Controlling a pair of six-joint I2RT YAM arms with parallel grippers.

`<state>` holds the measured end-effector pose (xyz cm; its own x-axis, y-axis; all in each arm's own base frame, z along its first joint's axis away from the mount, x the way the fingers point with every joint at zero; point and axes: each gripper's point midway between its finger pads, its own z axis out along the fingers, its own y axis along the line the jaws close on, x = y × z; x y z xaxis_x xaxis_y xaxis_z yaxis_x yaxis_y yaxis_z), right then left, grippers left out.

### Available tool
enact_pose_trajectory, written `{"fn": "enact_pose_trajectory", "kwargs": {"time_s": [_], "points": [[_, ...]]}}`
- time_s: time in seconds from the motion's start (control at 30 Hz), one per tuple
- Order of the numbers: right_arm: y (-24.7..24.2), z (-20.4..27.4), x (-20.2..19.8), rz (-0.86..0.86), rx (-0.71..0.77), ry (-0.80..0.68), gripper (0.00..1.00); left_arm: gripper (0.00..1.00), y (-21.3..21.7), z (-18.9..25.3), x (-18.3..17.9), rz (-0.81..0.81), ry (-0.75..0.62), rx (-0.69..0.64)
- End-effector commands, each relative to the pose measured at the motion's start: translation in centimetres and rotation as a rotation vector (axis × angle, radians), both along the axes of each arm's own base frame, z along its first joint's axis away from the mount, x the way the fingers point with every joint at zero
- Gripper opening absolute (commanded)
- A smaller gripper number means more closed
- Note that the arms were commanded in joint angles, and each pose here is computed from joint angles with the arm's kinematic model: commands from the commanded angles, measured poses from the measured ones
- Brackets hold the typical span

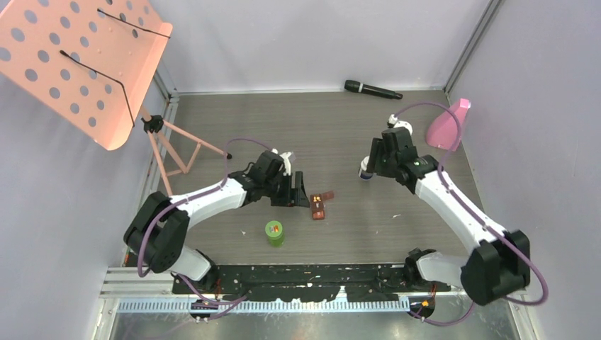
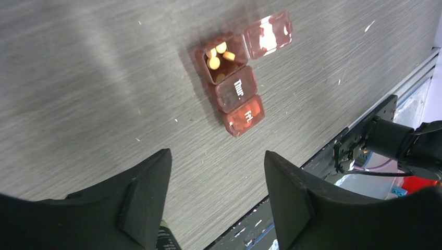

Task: Sort the pills into containers
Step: Place the pill bottle at the center of the board, then close the pill container at the center of the board.

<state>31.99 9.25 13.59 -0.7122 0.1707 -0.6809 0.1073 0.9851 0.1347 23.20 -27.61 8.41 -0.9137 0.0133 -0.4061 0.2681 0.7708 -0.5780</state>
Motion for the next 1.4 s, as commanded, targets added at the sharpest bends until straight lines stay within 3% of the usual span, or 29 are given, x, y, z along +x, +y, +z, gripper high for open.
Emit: {"fn": "enact_pose_trajectory", "kwargs": {"time_s": [0.0, 0.17, 0.33, 0.67, 1.37], "points": [[1.2, -0.2, -4.4, 0.009, 0.141, 0.069, 0.52, 0.64, -1.0, -1.4, -0.7, 0.016, 0.053, 0.013], [5.3, -2.3, -7.5, 0.111, 0.384, 0.105, 0.45, 0.57, -2.1, -2.8, -0.8, 0.072, 0.096, 0.01], [8.2, -5.2, -9.2, 0.162, 0.558, 0.158, 0.41, 0.54, -3.6, -3.8, -0.6, 0.161, 0.12, -0.105], [8.3, -9.4, -8.9, 0.114, 0.555, 0.224, 0.36, 0.54, -3.1, -5.4, 0.1, 0.282, 0.142, -0.089], [10.0, -12.9, -8.5, 0.153, 0.596, 0.321, 0.34, 0.42, -2.6, -8.4, -0.3, 0.342, 0.256, 0.012]]}}
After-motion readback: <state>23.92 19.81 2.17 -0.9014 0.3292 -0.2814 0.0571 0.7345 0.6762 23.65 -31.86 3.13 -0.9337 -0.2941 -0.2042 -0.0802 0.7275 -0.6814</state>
